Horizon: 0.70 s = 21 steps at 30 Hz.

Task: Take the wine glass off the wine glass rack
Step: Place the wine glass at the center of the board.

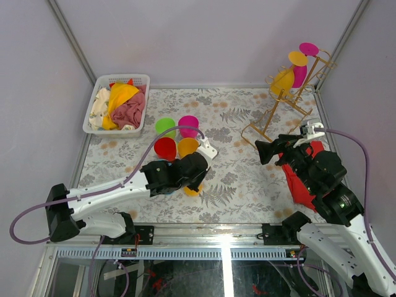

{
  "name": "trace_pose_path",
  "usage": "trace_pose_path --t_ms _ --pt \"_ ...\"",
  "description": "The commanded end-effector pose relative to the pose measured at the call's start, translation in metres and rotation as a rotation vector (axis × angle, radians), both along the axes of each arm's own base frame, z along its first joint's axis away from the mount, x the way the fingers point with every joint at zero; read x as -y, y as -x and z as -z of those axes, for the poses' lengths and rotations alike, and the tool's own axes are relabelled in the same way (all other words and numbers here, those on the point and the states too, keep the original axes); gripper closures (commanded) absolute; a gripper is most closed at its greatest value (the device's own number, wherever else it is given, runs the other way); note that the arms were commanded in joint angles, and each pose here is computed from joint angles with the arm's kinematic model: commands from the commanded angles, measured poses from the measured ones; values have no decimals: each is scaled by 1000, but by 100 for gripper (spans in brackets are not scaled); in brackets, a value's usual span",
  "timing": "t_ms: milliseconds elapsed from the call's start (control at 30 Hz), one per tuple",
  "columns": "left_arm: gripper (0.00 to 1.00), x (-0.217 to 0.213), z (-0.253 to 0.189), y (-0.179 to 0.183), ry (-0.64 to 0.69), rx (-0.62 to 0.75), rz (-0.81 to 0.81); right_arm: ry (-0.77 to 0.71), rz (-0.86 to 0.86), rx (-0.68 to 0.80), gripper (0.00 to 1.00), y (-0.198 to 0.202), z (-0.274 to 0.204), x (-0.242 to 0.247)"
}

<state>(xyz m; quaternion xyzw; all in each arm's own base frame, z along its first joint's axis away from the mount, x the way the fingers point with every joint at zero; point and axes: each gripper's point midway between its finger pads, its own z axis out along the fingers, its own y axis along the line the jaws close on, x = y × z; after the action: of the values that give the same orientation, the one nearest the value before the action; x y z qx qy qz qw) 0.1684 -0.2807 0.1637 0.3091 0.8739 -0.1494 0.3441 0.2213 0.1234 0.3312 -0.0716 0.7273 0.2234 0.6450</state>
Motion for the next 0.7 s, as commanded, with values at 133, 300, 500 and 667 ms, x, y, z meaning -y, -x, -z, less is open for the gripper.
trace_pose_path --t_ms 133,300,500,667 --pt "97 7 6 -5 36 -18 -16 -3 34 49 1 -6 -12 5" --pt "95 1 12 -10 34 -28 -48 1 36 44 1 -8 -11 4" --pt "90 -2 3 -15 52 -11 -62 6 33 37 1 -9 -9 3" --pt "82 -3 1 -16 52 -8 -74 16 35 33 1 -10 -6 3"
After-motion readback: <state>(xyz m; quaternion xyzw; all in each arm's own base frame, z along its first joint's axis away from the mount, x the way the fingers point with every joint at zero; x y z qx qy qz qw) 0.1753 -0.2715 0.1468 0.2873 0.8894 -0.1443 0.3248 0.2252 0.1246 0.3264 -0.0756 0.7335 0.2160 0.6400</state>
